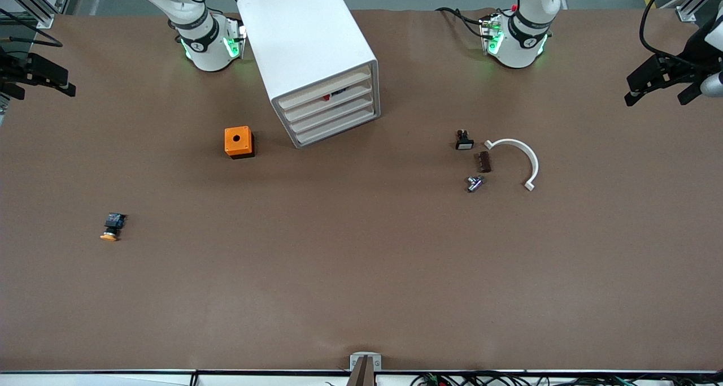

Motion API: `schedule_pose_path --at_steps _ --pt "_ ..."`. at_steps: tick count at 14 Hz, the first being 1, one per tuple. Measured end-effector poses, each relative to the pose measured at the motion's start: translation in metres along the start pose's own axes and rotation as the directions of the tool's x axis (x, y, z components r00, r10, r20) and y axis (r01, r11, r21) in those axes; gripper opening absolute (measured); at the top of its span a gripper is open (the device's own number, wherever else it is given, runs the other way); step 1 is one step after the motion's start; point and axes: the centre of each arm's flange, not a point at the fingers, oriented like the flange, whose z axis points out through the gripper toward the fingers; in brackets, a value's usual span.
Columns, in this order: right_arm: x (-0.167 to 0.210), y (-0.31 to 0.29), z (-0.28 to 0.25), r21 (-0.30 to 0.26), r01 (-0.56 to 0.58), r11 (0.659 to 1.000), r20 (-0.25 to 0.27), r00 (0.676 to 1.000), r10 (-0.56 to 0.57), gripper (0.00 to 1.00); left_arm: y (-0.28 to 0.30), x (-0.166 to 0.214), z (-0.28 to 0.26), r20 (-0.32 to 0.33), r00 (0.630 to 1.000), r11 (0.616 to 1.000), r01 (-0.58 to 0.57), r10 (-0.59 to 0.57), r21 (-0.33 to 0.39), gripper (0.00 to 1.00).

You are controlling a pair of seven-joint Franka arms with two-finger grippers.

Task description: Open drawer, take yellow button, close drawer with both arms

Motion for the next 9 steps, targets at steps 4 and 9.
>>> schedule_pose_path --at_steps 4,9 --pt "-0.003 -0.004 -0.007 -0.004 0.007 1.000 -0.026 1.000 -0.007 1.00 0.000 0.000 0.000 0.002 1.000 1.000 0.000 0.000 0.000 1.00" --pt "0.004 -0.004 -0.013 -0.013 0.009 1.000 -0.096 0.995 -0.010 1.00 0.000 0.000 0.000 0.003 1.000 1.000 0.000 0.000 0.000 1.00"
